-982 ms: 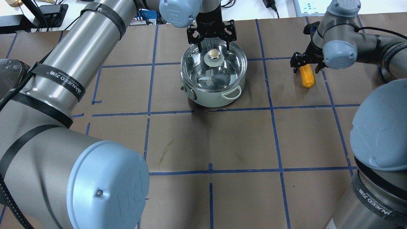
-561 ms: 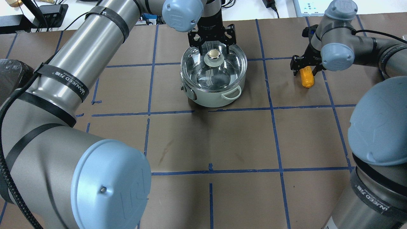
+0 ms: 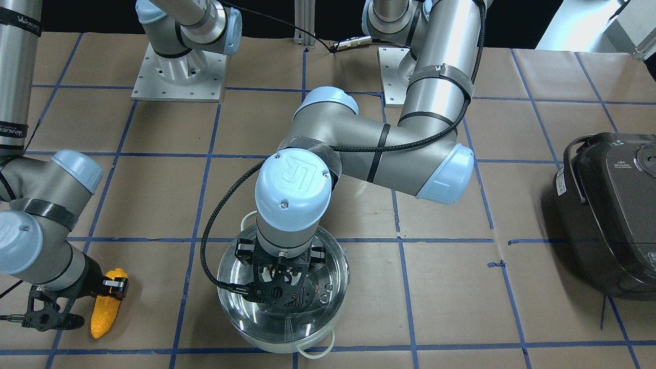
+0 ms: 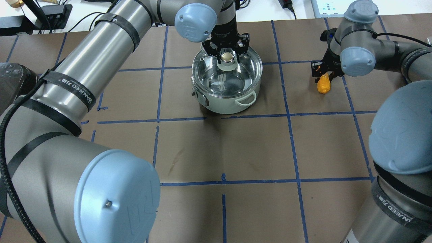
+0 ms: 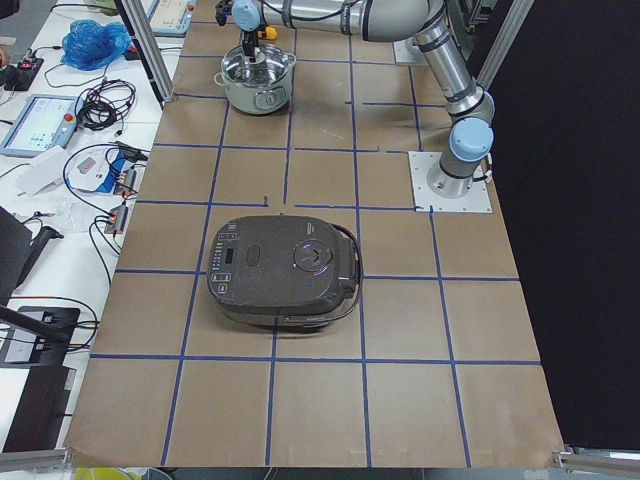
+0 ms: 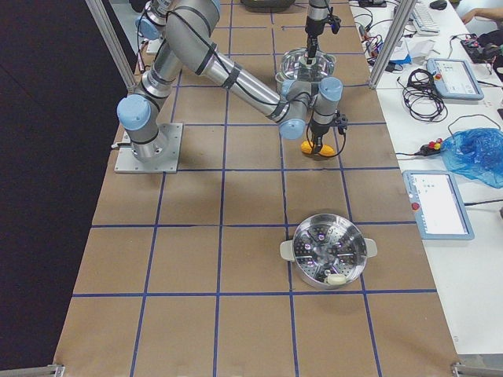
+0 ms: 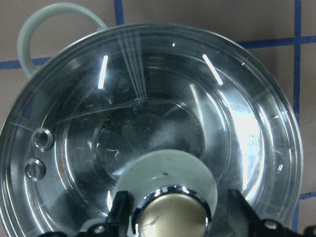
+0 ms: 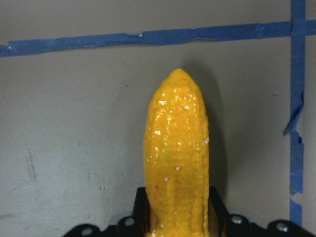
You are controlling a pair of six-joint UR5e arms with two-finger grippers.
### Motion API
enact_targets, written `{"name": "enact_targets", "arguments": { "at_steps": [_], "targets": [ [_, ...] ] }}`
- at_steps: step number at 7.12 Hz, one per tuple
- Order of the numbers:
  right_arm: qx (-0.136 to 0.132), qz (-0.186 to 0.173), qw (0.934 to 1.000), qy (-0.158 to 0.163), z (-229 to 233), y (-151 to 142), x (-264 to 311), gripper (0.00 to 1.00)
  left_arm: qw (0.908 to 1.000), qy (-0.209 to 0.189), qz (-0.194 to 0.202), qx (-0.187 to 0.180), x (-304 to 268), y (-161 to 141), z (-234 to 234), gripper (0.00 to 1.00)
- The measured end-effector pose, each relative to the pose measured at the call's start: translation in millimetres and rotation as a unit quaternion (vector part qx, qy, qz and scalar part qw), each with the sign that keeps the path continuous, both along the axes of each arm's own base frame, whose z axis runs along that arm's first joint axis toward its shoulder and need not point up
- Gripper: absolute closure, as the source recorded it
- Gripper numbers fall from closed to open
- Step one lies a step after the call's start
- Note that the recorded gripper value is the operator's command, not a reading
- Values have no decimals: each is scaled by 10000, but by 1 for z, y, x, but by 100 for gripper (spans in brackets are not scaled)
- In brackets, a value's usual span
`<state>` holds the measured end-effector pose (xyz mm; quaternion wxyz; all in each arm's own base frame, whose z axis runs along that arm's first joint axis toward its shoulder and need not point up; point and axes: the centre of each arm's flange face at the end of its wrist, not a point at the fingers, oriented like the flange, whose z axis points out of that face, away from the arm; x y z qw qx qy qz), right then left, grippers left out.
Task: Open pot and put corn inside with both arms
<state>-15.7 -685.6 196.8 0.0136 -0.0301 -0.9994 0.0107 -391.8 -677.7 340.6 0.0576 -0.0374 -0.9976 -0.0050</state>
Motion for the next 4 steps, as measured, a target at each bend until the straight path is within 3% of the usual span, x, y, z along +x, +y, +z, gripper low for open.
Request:
{"name": "enact_targets", "arguments": {
  "at_steps": [2,4],
  "targets": [
    [-90,1,10000,29,14,-4,-1,94,10000,-8,1,-79,1,3,12,97],
    [-298,73,9995,66,65,-2,15,94,9997,-34,16,-231,13,16,61,97]
  ]
}}
